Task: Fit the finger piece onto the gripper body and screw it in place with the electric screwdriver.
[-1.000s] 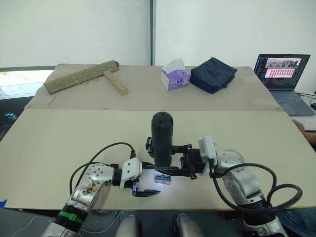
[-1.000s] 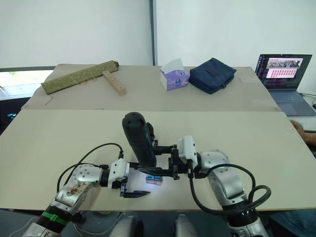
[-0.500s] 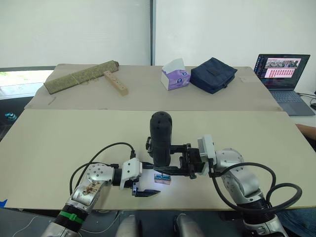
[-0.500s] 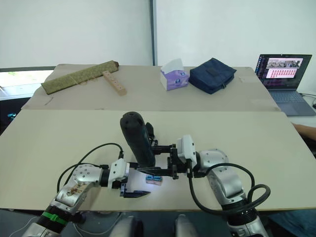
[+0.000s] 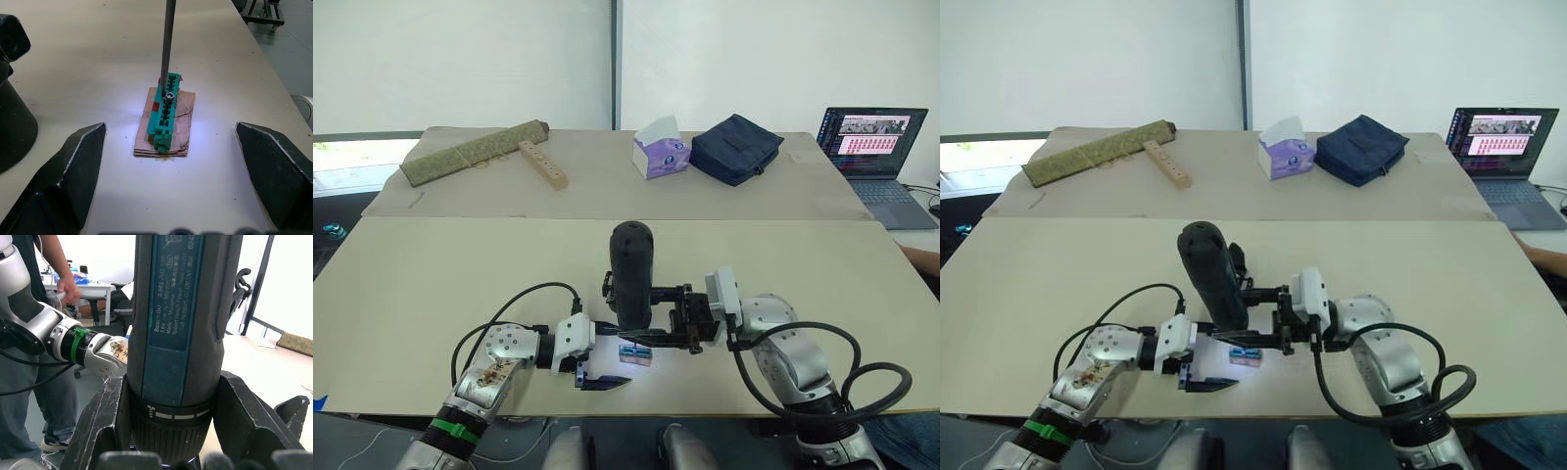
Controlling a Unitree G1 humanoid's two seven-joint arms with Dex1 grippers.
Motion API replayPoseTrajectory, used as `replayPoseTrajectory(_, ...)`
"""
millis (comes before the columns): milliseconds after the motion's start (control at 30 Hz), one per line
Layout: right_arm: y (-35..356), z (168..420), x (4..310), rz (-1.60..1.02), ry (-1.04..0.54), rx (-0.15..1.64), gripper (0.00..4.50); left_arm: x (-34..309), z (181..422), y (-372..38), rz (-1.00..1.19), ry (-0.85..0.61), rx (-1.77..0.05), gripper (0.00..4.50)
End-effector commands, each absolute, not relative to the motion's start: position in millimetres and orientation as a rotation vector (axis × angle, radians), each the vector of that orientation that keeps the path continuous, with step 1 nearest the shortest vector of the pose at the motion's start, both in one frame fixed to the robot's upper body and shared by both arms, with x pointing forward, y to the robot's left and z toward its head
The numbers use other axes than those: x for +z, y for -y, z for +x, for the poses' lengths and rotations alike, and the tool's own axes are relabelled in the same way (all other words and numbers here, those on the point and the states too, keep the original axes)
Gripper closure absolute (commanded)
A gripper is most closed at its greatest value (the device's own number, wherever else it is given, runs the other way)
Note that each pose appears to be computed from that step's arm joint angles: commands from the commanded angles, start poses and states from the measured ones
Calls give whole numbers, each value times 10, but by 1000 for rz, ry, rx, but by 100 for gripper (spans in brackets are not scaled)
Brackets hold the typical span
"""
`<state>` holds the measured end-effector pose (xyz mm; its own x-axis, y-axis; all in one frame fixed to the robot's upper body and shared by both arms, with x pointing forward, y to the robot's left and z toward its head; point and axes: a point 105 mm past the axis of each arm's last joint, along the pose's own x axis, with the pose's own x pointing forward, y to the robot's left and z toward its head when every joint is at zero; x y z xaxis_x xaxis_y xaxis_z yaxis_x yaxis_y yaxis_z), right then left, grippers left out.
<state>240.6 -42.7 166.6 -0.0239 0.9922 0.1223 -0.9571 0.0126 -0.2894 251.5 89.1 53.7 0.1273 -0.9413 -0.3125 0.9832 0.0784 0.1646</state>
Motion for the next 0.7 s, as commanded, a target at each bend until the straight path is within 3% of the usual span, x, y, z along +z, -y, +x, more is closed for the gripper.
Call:
replayPoseTrajectory(33,407,2380,1804,-154,409,1565,258,360,2475,-918,351,-225,-1442,3)
replayPoseTrajectory(700,402,2402,1758,-172,394,1551,258,350,2490,-925,355,-229,-1449,3)
